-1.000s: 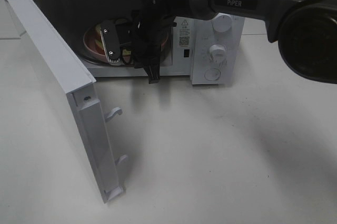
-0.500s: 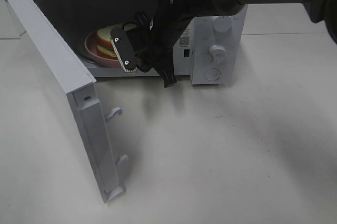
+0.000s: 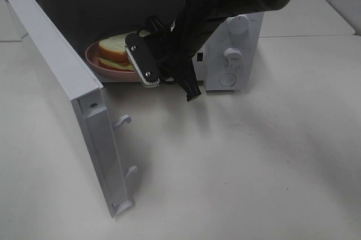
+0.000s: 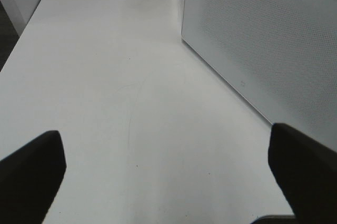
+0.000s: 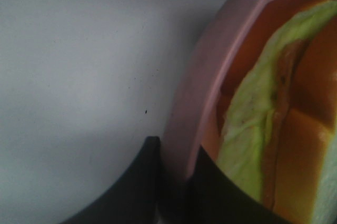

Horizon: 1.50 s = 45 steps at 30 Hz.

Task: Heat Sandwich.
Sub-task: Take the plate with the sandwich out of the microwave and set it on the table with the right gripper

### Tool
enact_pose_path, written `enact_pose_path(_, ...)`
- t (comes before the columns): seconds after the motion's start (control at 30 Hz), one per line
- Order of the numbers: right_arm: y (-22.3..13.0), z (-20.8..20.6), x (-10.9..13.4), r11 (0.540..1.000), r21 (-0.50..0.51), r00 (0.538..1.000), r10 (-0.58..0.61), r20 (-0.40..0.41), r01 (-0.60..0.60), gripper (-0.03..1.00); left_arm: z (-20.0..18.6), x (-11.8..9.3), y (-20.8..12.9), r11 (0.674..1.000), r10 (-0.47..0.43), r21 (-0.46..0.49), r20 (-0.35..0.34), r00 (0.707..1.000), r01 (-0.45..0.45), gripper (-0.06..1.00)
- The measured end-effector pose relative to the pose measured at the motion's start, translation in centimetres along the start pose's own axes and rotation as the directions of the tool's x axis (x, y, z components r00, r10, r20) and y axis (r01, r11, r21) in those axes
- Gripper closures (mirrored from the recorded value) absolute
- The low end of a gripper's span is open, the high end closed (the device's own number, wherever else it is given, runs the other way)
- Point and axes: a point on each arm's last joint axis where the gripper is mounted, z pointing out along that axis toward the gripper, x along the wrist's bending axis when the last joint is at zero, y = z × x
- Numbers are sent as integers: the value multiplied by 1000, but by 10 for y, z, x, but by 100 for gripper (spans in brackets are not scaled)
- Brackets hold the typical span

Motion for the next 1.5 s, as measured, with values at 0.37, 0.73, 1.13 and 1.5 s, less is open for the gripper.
enact_pose_path(0.37,4,-20,11,999,-35,1000,9,10,-9,86,0,0,0,1000,0,0,0,1000,0,-2)
enact_pose_path(0.73,5,-42,29,999,-36,1000,9,24,-8,86,0,0,0,1000,0,0,0,1000,0,-2)
enact_pose_path(1.13,6,-67,52,999,-32,1000,11,24,-10,86,0,0,0,1000,0,0,0,1000,0,-2)
enact_pose_path(1.5,5,-90,82,1000,-16,999,4,36,-4,86,0,0,0,1000,0,0,0,1000,0,-2)
